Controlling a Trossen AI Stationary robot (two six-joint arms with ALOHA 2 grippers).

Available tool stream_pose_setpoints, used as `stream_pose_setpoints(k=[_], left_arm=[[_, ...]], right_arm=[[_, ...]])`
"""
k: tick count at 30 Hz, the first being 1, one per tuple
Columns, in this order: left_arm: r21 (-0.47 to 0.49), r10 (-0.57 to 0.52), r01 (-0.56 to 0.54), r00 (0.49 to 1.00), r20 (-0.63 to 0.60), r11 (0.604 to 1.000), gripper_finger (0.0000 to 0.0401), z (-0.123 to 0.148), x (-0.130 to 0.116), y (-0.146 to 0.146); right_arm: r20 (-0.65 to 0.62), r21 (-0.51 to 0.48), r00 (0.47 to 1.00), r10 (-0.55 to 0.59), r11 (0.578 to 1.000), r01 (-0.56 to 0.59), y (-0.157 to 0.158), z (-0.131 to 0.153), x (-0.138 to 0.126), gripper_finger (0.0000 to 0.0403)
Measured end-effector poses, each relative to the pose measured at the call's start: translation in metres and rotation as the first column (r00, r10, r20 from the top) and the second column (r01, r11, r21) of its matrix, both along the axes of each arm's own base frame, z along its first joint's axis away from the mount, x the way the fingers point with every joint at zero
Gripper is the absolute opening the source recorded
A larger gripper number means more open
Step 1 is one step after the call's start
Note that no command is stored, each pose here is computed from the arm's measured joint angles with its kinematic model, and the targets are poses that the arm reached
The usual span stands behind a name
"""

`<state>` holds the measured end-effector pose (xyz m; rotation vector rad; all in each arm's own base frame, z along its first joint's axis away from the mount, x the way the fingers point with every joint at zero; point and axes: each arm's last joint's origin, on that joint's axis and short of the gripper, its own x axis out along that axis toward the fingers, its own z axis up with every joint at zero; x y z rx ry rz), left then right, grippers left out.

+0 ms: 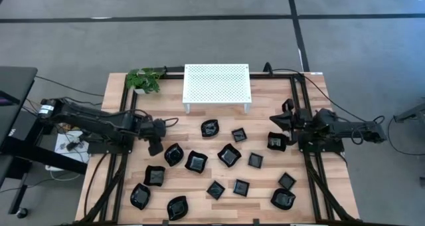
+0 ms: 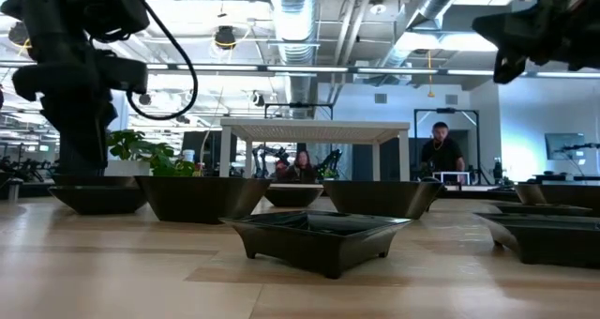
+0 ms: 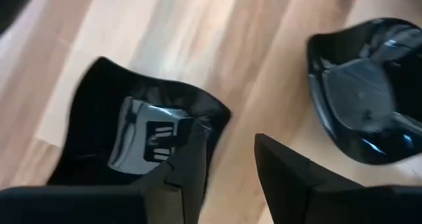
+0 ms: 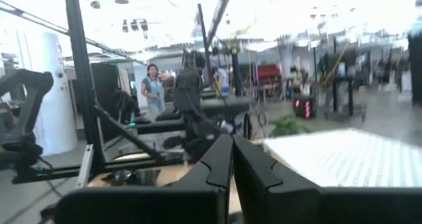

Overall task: Pick & Place Mini shaped plates
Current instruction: Put the black distorted square plate on the shelf

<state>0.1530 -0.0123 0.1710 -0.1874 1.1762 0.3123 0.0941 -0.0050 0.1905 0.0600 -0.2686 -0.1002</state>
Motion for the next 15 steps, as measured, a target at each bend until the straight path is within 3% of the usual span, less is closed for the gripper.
stream_pose_setpoints(k=[7, 11, 15], left_arm=[[0.035, 0.037, -0.036, 0.998, -0.058, 0.999, 0.0131, -0.018, -0.001, 0.002], [0.04, 0.035, -0.031, 0.995, -0.091, 0.999, 0.0131, -0.027, 0.004, 0.001], [0.077, 0.046, -0.034, 0.987, -0.152, 0.996, 0.0113, -0.037, 0.006, 0.002]], right_arm=[[0.021, -0.202, 0.998, -0.058, 0.977, 0.061, 0.0, 0.004, -0.001, 0.0011], [0.091, -0.217, 0.994, -0.066, 0.973, 0.085, 0.0, 0.01, -0.003, 0.0015], [0.116, -0.251, 0.99, -0.074, 0.963, 0.102, 0.0, 0.022, -0.006, 0.0044]])
